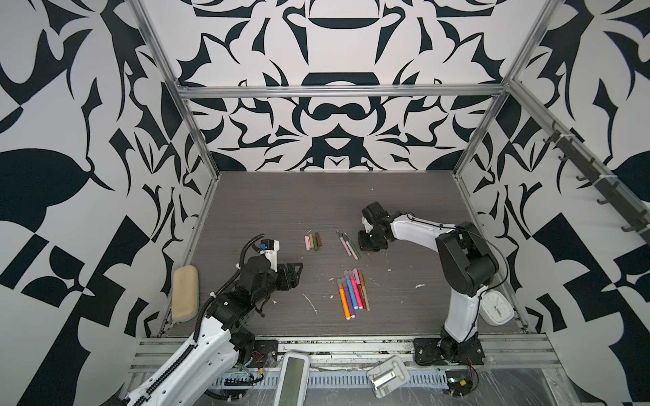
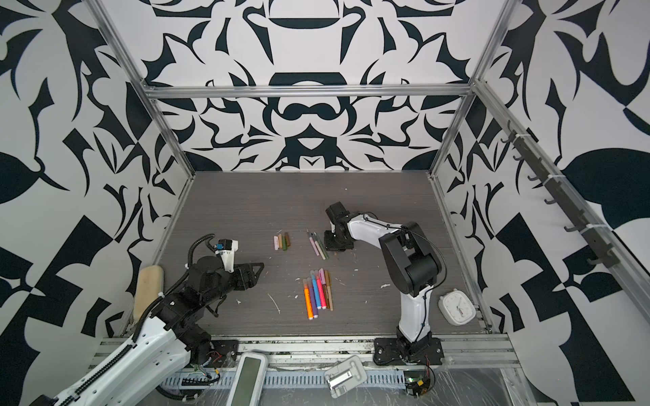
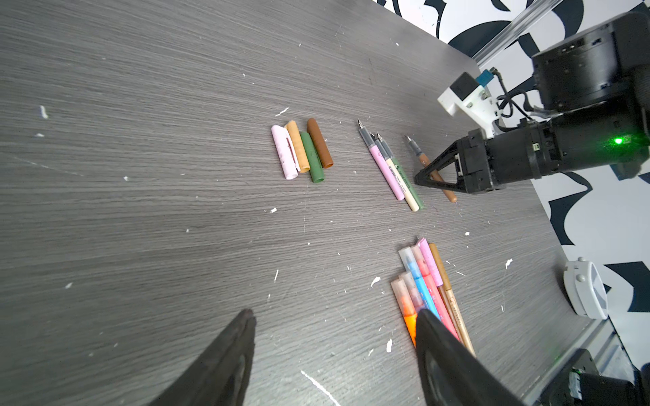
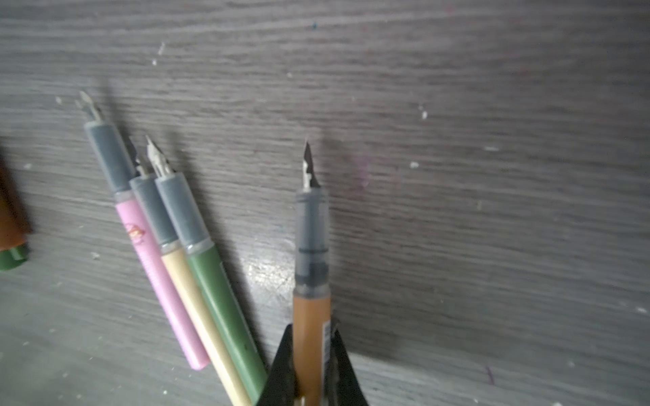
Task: Open the pen caps
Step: 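Withdraw the left gripper while the right gripper carries the uncapped pen toward the pens, then lower the brown-bodied pen beside the uncapped pens with the right gripper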
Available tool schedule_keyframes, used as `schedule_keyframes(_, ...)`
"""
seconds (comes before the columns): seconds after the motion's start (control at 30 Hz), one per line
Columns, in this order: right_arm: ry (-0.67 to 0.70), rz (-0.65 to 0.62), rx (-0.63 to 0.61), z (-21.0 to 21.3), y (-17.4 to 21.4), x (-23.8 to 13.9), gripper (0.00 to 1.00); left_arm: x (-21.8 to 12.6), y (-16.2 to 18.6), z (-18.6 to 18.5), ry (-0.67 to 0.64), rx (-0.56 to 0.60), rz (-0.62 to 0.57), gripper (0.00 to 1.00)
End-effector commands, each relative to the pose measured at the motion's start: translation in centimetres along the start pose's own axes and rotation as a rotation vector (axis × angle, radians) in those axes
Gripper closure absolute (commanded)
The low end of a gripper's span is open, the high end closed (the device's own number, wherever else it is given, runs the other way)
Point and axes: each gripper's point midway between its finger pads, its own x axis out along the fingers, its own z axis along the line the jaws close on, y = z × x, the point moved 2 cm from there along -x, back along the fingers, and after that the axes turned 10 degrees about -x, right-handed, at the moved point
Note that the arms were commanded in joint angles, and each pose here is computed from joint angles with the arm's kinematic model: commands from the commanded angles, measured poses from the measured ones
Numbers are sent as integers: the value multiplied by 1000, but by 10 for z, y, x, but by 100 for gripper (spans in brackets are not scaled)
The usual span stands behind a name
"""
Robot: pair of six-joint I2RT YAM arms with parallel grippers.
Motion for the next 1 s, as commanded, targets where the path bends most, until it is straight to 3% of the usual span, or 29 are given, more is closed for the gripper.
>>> schedule_keyframes(0.0,141,38,11,-26,3,9,91,1,0,4,-13,2,-16,26)
schedule_keyframes(0.13,151,45,6,-27,4,9,72,2,0,4,-16,0,-17,26)
schedule_keyframes(0.4,129,11,-14,-21,1,2,50,2,1,5,-17,-2,-12,26)
schedule_keyframes(0.6,154,-104,-145,16,-15,-21,25,2,1,5,-18,-2,-11,27)
schedule_keyframes(0.8,319,-91,-268,44,-19,-18,20,2,1,5,-18,-2,-11,26)
schedule_keyframes(0.97,374,-110,-222,49,-23,-22,20,0,1,5,-13,-3,-15,27)
